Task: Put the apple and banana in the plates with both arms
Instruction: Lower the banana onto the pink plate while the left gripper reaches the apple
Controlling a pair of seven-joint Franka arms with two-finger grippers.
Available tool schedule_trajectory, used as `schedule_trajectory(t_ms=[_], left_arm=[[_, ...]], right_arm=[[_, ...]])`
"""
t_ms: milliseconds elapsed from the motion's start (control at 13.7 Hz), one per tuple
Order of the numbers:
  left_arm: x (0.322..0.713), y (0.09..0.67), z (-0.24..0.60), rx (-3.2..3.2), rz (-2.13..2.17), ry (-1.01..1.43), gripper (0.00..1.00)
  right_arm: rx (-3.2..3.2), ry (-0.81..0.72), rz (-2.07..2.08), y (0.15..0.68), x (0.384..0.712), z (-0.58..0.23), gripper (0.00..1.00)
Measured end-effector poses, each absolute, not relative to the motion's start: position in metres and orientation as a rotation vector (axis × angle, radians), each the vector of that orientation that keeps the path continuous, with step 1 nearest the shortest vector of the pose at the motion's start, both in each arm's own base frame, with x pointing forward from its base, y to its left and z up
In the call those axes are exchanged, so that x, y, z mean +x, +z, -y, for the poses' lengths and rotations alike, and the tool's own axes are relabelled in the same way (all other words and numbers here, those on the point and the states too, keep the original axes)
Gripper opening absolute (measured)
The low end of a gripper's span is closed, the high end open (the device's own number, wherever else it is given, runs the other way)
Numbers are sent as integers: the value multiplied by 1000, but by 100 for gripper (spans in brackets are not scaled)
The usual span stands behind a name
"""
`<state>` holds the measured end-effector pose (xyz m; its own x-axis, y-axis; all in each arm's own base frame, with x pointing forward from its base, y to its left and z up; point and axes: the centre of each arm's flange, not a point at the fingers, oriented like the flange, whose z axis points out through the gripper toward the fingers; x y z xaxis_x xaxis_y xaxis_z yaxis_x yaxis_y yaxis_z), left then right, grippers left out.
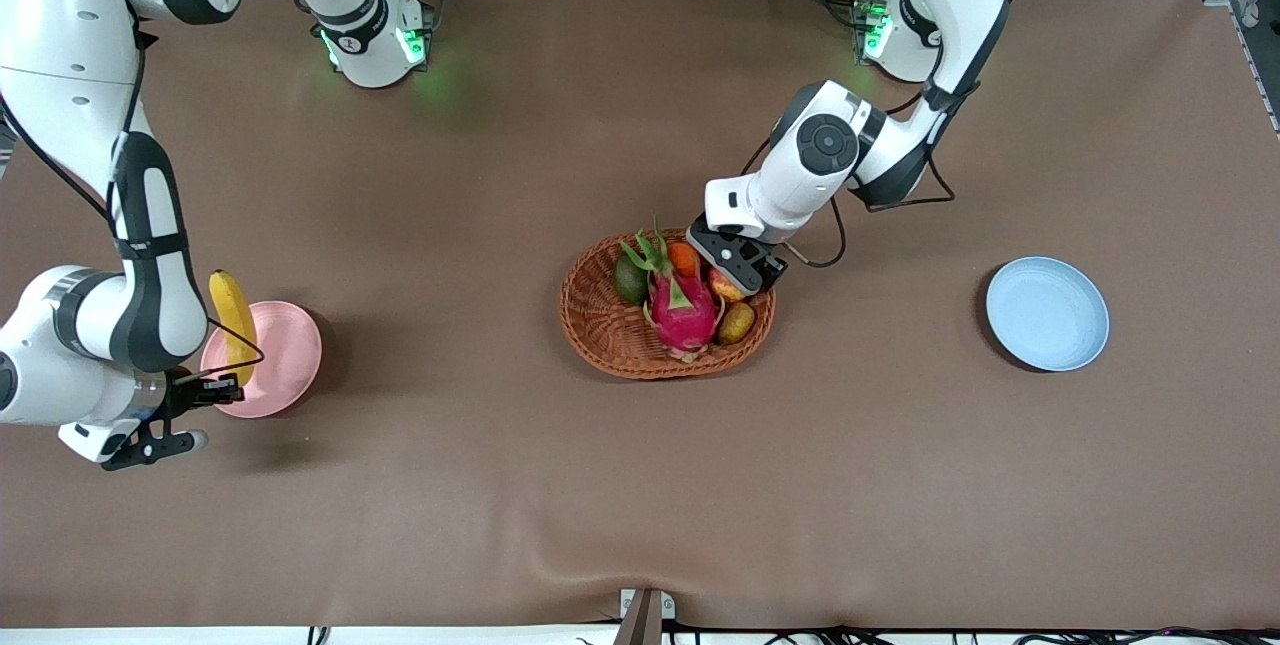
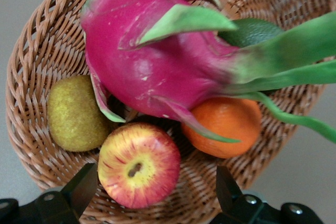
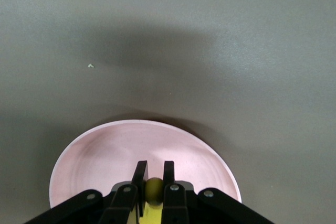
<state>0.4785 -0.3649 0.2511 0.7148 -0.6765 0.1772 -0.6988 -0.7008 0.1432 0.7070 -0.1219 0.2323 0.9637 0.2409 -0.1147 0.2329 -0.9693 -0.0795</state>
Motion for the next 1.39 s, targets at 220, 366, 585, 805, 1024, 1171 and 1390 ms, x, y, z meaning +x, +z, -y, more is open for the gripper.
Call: schedule_trajectory(t_ms=[220, 366, 585, 805, 1024, 1171, 1390], left_arm=[[482, 241, 360, 2729, 1121, 169, 100], [483, 240, 360, 2727, 1119, 179, 100], [482, 235, 360, 2725, 1118, 179, 100], [482, 226, 360, 2724, 1114, 178, 100], [482, 223, 360, 2723, 1113, 185, 95], [483, 224, 360, 2723, 1112, 188, 75], [484, 225, 359, 2724, 1108, 194, 74]], right_arm=[[-3035, 188, 363, 223, 707, 118, 16], [-3033, 181, 367, 218, 708, 115, 16], [-3033, 165, 378, 213, 710, 110, 16], [-3035, 146, 389, 214, 713, 105, 45], [-3038, 106, 409, 231, 720, 97, 73], [-3026, 111, 436, 264, 724, 87, 95], [-2997, 153, 467, 329, 724, 76, 100]])
